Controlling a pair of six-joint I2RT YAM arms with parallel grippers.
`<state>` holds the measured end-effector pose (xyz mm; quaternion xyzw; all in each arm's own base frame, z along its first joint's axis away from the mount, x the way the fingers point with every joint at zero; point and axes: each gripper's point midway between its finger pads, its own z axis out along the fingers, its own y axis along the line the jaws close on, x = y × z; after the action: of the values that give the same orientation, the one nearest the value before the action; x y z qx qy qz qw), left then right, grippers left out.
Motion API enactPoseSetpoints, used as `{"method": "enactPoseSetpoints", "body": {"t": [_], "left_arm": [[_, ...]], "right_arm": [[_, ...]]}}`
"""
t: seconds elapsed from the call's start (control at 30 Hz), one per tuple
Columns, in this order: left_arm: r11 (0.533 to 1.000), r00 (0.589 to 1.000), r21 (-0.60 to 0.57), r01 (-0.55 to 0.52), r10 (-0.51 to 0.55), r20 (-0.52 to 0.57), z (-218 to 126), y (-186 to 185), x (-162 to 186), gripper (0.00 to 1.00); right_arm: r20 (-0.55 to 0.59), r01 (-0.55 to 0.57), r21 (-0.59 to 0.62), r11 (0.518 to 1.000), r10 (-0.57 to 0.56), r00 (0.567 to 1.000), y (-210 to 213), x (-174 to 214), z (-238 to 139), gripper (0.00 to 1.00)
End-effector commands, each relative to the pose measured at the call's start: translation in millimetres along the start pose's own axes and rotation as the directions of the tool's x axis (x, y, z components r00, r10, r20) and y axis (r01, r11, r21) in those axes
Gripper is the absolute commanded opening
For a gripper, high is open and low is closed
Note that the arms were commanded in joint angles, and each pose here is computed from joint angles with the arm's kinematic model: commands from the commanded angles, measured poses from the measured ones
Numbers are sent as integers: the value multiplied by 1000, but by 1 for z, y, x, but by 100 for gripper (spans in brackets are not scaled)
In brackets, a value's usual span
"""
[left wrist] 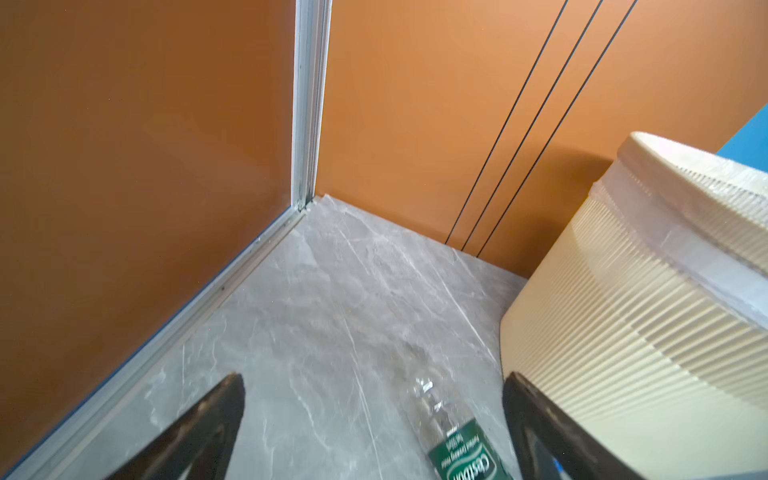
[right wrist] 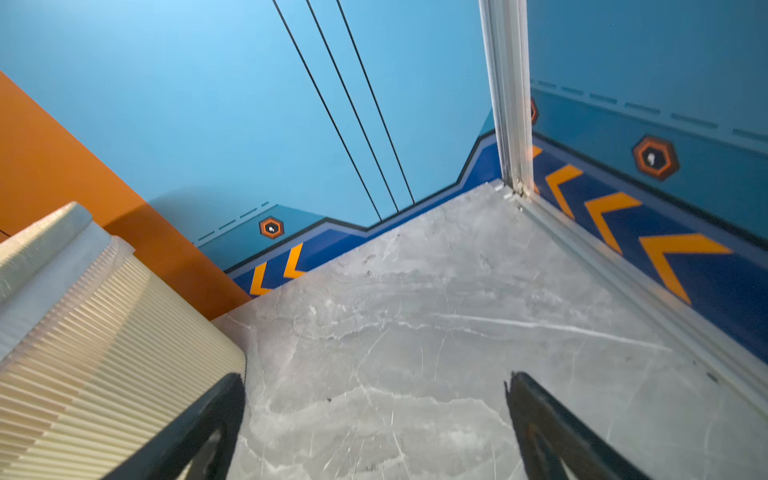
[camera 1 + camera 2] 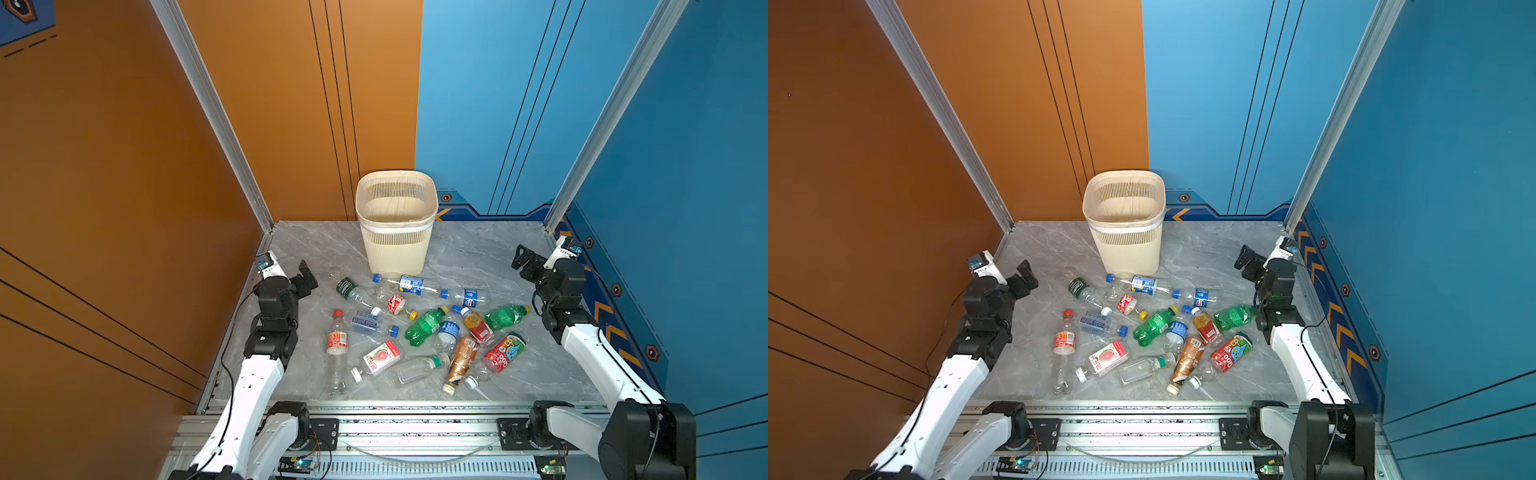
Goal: Put the plastic bottles in the bin
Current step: 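Lower the left gripper onto the clear Coca-Cola bottle while the right arm rises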
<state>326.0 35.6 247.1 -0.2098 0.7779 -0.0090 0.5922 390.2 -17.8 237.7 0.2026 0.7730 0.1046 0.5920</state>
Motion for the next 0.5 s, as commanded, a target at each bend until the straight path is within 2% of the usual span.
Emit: {"method": "enactPoseSetpoints", "body": {"t": [0.0, 0.07, 0.2, 0.37, 0.4, 0.47], "left_arm": [[998, 919, 20, 51, -39, -393, -23, 2, 86, 96], [998, 867, -5, 69, -62, -494, -38, 0, 108, 92], [998, 789, -39, 57, -69, -611, -65, -1, 140, 87], [996, 726, -89, 29, -82, -683, -92, 5, 169, 87], [995, 716, -92, 29, -85, -693, -95, 6, 175, 83], [995, 696, -94, 18, -80, -713, -100, 6, 187, 82]], "right_arm": [[-134, 10, 12, 1000, -8, 991, 7, 36, -22, 99], [-124, 14, 27, 1000, -11, 992, 7, 38, -31, 99], [-139, -26, 27, 999, 30, 990, 5, 43, -37, 99], [-146, -35, 27, 999, 39, 988, 6, 44, -36, 99], [-146, -37, 26, 999, 41, 988, 7, 43, -35, 99], [-146, -39, 22, 999, 42, 988, 8, 43, -32, 99]]}}
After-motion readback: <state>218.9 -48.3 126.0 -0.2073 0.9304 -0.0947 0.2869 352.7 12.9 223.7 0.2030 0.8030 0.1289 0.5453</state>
